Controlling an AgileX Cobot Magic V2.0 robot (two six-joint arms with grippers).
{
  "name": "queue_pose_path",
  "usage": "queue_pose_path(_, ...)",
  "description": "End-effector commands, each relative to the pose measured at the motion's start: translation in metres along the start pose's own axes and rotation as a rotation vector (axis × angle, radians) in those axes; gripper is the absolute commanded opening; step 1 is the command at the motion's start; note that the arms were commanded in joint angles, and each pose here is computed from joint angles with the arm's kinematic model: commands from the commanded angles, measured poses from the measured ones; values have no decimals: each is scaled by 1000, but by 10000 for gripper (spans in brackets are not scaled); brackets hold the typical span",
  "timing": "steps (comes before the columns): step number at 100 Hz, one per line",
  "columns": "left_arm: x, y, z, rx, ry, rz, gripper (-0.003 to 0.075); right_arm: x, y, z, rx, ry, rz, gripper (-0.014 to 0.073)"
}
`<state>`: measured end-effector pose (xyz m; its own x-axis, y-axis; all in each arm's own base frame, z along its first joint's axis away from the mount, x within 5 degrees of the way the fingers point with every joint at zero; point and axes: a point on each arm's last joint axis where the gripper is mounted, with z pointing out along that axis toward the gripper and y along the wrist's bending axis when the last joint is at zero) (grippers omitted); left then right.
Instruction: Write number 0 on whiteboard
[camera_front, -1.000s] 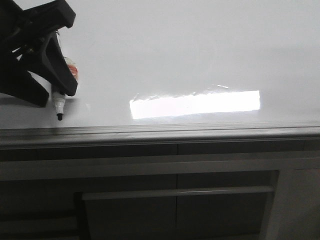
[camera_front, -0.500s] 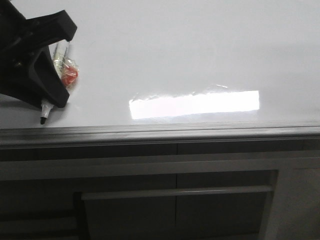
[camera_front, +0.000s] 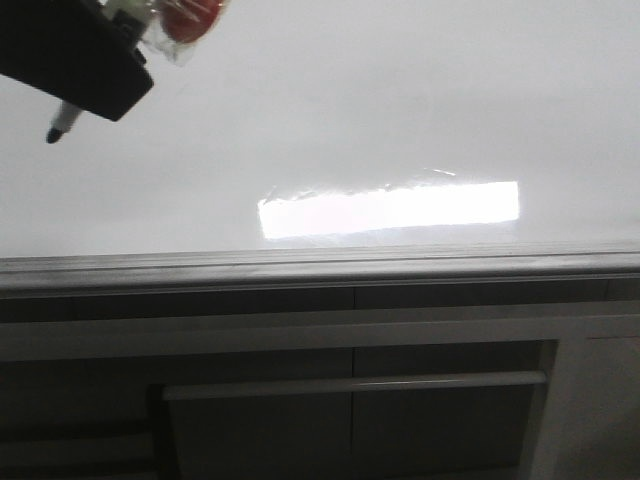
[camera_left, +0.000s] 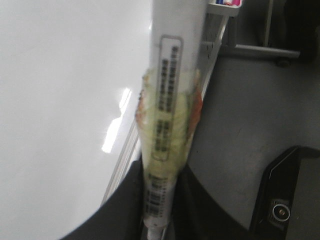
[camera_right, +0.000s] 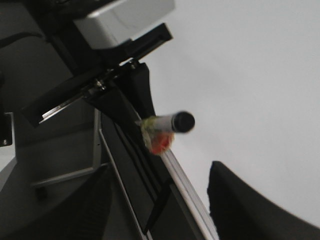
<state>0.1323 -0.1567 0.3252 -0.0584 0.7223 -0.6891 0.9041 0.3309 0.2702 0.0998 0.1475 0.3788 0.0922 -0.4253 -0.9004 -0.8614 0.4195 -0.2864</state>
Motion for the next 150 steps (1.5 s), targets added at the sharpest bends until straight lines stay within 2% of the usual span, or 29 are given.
queue_pose_path(1, -7, -3, -17, -26, -43, 82, -20, -27, 0, 11, 2, -80, -102, 416)
queue_pose_path(16, -2, -11, -25, 12, -1, 119, -20, -35, 0, 34, -11, -52, -149, 416)
queue_pose_path(30, -3, -15, -34, 16, -30, 191, -20, -34, 2, 47, -30, -26, -152, 416)
queue_pose_path(58, -6, -24, -37, 40, -59, 326, -20, -38, 24, 60, -112, -45, -171, 416)
queue_pose_path(97, -7, -23, -37, 33, -70, 327, -20, -31, 31, 78, -158, 7, -115, 410)
queue_pose_path(119, -6, -24, -37, 38, -62, 328, -20, -33, 33, 86, -180, 39, -98, 336)
queue_pose_path(150, -4, -25, -37, 53, -42, 329, -20, -35, 33, 86, -185, 36, -83, 327)
